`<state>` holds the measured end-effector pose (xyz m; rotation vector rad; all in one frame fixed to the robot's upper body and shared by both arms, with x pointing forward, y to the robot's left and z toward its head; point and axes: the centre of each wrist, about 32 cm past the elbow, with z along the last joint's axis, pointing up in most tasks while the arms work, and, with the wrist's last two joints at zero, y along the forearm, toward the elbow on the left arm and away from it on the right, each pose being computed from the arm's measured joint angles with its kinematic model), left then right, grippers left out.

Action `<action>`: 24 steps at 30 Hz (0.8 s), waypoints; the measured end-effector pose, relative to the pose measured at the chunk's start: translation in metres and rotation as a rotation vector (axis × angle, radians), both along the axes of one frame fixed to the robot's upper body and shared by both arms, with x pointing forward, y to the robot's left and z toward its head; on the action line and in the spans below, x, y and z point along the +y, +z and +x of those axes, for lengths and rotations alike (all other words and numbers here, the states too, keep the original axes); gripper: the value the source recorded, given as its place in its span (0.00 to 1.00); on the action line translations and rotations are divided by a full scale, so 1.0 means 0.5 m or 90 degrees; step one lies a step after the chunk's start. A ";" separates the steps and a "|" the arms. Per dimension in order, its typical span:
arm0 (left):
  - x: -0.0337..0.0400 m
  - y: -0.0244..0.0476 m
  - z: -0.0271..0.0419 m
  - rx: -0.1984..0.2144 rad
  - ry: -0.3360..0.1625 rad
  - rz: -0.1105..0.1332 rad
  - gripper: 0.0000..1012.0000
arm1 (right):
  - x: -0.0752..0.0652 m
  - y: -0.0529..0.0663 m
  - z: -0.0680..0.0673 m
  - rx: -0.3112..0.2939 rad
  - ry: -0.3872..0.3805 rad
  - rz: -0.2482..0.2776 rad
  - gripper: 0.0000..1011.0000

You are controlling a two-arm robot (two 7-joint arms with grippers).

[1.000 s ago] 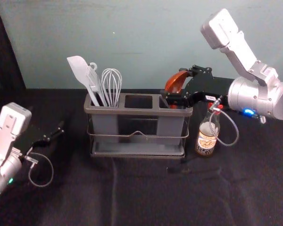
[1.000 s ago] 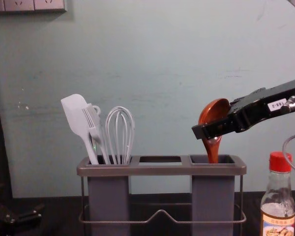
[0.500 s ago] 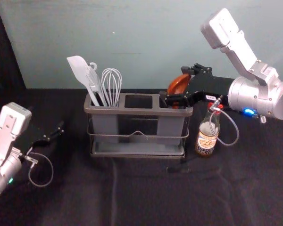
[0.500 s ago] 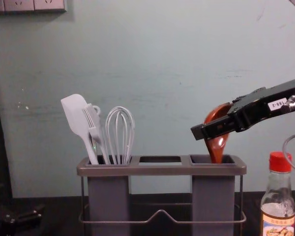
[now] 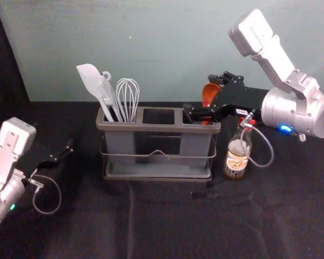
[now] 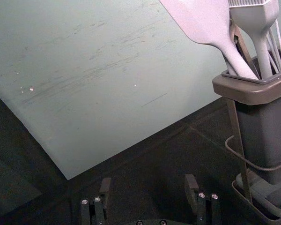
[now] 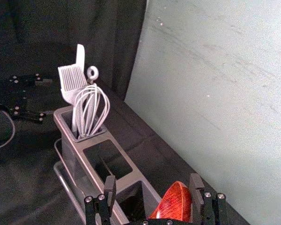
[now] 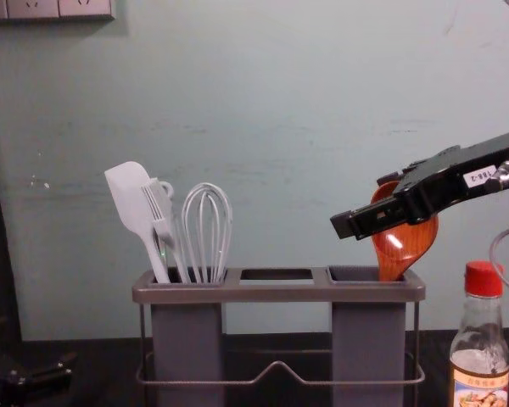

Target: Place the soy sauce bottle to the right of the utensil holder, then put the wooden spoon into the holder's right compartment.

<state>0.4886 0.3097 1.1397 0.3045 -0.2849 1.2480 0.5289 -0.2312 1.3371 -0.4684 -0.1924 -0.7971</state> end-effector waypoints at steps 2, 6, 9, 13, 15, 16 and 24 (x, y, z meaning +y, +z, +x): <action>0.000 0.000 0.000 0.000 0.000 0.000 1.00 | 0.002 0.002 -0.010 -0.010 -0.010 -0.003 0.99; 0.000 0.000 0.000 0.000 0.000 0.000 1.00 | 0.001 0.003 -0.031 -0.038 -0.030 0.002 0.99; 0.000 0.000 0.000 0.000 0.000 0.000 1.00 | 0.001 0.002 -0.048 -0.067 -0.045 0.009 0.99; 0.000 0.000 0.000 0.000 0.000 0.000 1.00 | 0.005 -0.002 -0.077 -0.112 -0.076 0.016 0.99; 0.000 0.000 0.000 0.000 0.000 0.000 1.00 | 0.008 -0.009 -0.104 -0.148 -0.105 0.024 0.99; 0.000 0.000 0.000 0.000 0.000 0.000 1.00 | 0.009 -0.011 -0.110 -0.155 -0.111 0.026 0.99; 0.000 0.000 0.000 0.000 0.000 0.000 1.00 | 0.017 -0.048 -0.181 -0.247 -0.179 0.045 0.99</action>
